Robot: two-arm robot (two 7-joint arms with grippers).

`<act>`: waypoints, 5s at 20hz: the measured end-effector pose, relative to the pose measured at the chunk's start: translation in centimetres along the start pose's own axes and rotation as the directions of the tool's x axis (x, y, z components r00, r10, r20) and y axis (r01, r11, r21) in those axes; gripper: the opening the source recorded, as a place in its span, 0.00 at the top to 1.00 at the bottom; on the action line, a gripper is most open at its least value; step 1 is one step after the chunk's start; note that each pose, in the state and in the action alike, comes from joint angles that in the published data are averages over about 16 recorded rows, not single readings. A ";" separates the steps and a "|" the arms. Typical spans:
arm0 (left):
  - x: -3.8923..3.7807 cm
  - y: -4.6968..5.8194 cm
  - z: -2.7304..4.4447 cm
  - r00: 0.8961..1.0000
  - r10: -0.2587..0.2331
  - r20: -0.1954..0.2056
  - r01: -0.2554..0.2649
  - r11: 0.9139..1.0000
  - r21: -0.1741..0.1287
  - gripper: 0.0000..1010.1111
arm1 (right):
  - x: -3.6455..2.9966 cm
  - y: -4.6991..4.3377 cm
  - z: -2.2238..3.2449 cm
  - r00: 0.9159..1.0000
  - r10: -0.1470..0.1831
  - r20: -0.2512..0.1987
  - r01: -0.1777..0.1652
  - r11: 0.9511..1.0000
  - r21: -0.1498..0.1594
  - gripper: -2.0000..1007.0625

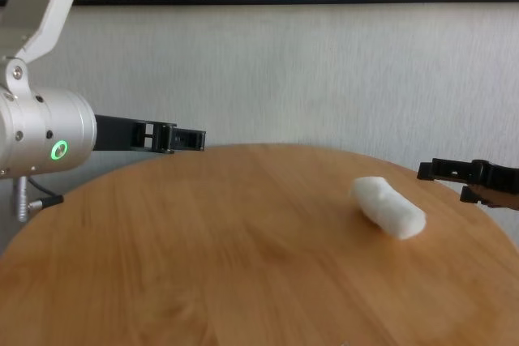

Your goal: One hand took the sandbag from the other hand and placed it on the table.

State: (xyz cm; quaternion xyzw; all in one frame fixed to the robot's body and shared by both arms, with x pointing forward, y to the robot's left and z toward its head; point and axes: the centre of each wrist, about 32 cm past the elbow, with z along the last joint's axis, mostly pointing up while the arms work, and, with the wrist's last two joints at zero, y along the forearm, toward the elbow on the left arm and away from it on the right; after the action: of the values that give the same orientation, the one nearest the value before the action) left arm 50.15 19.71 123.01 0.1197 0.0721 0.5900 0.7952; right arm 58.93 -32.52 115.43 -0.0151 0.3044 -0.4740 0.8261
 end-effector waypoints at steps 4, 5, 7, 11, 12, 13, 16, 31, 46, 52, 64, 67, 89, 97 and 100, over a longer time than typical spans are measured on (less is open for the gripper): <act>0.00 0.0 0.00 1.000 0.000 0.000 0.000 1.000 0.000 0.01 | -0.01 -0.01 0.00 1.000 0.002 0.000 -0.002 1.000 0.001 0.03; 0.00 0.0 0.00 1.000 0.000 0.001 0.000 1.000 0.000 0.01 | -0.02 -0.02 0.00 1.000 0.003 0.001 -0.003 1.000 0.002 0.02; 0.00 0.0 0.00 1.000 0.000 0.001 0.000 1.000 0.000 0.01 | -0.05 -0.03 0.00 1.000 0.006 0.001 -0.006 1.000 0.003 0.01; 0.00 0.0 0.00 1.000 0.000 0.001 0.000 1.000 0.000 0.01 | -0.12 -0.07 -0.01 1.000 0.014 0.003 -0.014 1.000 0.007 0.01; 0.00 0.0 0.00 1.000 0.000 0.001 0.000 1.000 0.000 0.01 | -0.14 -0.08 -0.02 1.000 0.016 0.004 -0.016 1.000 0.009 0.01; 0.00 0.0 0.00 1.000 0.000 0.001 0.000 1.000 0.000 0.01 | -0.17 -0.09 -0.02 1.000 0.019 0.004 -0.019 1.000 0.010 0.01; 0.00 0.0 0.00 1.000 0.000 0.001 0.000 1.000 0.000 0.01 | -0.24 -0.13 -0.05 1.000 0.026 0.007 -0.026 1.000 0.014 0.01; -0.01 0.0 0.00 1.000 0.000 0.001 0.000 1.000 0.000 0.01 | -0.69 -0.11 -0.22 0.997 0.063 0.045 -0.065 0.997 0.031 0.01; -0.01 0.0 0.00 1.000 0.000 0.001 0.000 1.000 0.000 0.01 | -2.39 0.64 -0.50 0.968 0.144 0.205 -0.161 0.984 0.070 0.01; 0.00 0.0 0.00 1.000 0.000 0.001 0.000 1.000 0.000 0.01 | -3.11 1.29 -0.53 0.956 0.180 0.232 -0.201 0.977 0.072 0.01; 0.00 0.0 0.00 1.000 0.000 0.001 0.000 1.000 0.000 0.01 | -5.04 2.90 -0.66 0.936 0.244 0.255 -0.266 0.962 0.056 0.01; 0.00 0.0 0.00 1.000 0.000 0.001 0.000 1.000 0.000 0.01 | -5.61 3.30 -0.74 0.931 0.259 0.258 -0.280 0.959 0.050 0.01; 0.00 0.0 0.00 1.000 0.000 0.001 0.000 1.000 0.000 0.01 | -8.29 5.27 -1.09 0.902 0.340 0.265 -0.357 0.934 0.018 0.01; 0.00 0.0 0.00 1.000 0.000 0.001 0.000 1.000 0.000 0.01 | -8.93 5.90 -1.39 0.895 0.362 0.261 -0.376 0.926 0.003 0.01; 0.00 0.0 0.00 1.000 0.000 0.001 0.000 1.000 0.000 0.01 | -9.07 6.09 -1.41 0.892 0.368 0.261 -0.381 0.924 0.000 0.01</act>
State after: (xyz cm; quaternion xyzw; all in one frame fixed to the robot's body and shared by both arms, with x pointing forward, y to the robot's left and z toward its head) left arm 50.15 19.71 123.01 0.1200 0.0717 0.5898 0.7953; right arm 59.60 -21.61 116.80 0.0039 0.1799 -0.3076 0.9344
